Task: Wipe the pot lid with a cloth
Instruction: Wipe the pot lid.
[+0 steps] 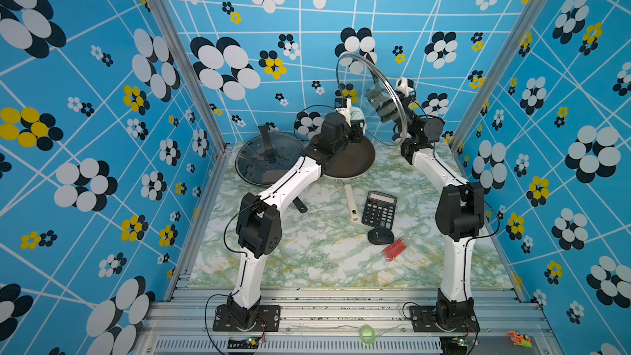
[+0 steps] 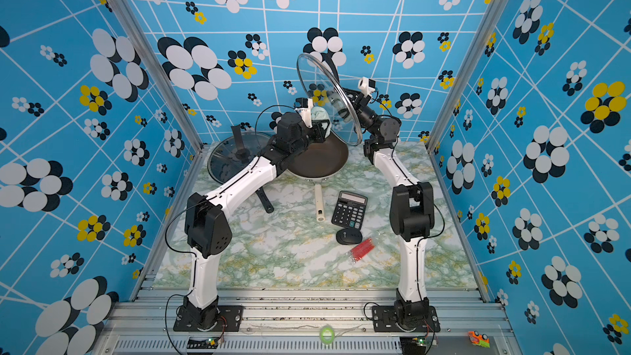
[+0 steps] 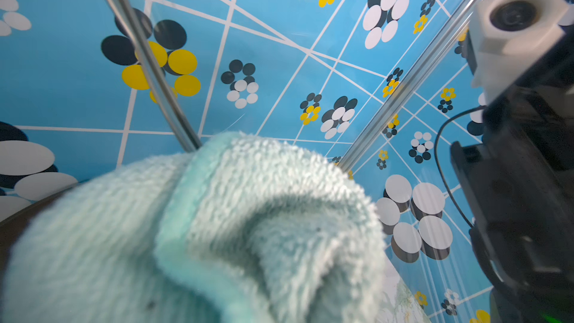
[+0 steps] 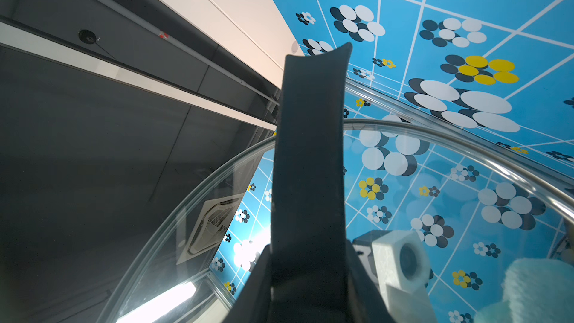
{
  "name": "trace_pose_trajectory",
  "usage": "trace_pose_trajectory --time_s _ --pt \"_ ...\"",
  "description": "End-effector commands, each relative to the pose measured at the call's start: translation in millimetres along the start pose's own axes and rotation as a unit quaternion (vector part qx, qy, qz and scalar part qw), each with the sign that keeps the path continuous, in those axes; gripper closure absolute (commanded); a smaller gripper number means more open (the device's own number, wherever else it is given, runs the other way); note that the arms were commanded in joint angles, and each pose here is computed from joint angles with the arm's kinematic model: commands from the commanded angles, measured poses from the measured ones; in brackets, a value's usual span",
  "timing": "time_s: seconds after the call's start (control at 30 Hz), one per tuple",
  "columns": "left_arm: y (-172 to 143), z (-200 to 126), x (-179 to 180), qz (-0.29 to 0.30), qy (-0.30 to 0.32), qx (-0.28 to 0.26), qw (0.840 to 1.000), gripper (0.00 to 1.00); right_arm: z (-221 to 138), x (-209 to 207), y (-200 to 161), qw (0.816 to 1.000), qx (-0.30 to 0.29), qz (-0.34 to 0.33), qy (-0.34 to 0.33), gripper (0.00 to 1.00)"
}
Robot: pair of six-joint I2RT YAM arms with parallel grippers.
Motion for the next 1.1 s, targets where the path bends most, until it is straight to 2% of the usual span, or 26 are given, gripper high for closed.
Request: trace_pose_trajectory --time_s 0.0,0.13,0.4,0.47,0.53,0.63,0.73,0.8,0.9,1.07 --pt "9 2 63 -0.019 0.094 -0.040 0.995 1.00 25 74 -59 0.995 0.067 -0.021 0.076 1.00" --pt "22 -13 83 -0.018 0.132 -0.066 0.989 1.00 25 74 -60 0.995 0.066 -0.021 0.075 1.00" --pt "30 -56 111 -0.012 0.182 -0.081 0.980 1.00 22 65 -55 0.996 0.056 -0.026 0.064 1.00" --pt "30 -68 112 -0.009 0.183 -0.077 0.980 1.00 23 53 -55 0.997 0.058 -0.044 0.030 1.00" --pt "33 -82 107 0.003 0.180 -0.072 0.981 1.00 22 29 -51 0.995 0.050 -0.079 -0.037 1.00" --pt "32 -105 102 0.021 0.181 -0.054 0.982 1.00 16 -5 -36 0.981 0.020 -0.134 -0.140 1.00" --pt "33 -133 95 0.037 0.190 -0.040 0.980 1.00 -3 -32 -14 0.948 -0.043 -0.200 -0.244 1.00" --pt "35 -152 86 0.059 0.189 -0.029 0.980 1.00 -18 -44 0 0.917 -0.086 -0.240 -0.307 1.00" --pt "36 -178 68 0.095 0.191 -0.005 0.977 1.00 -38 -48 17 0.866 -0.146 -0.307 -0.366 1.00" --pt "24 -201 29 0.122 0.153 0.037 0.980 1.00 -47 -45 26 0.748 -0.203 -0.442 -0.451 1.00"
Point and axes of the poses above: each gripper's point midway between its finger pads, its own z axis out along the fingers, its own x axis along the line the jaws close on, y = z × x, the point moved 1 cm from there along -z, back along the fingers, and after that the axes turned 12 degrees about z, right-handed, at the moved point
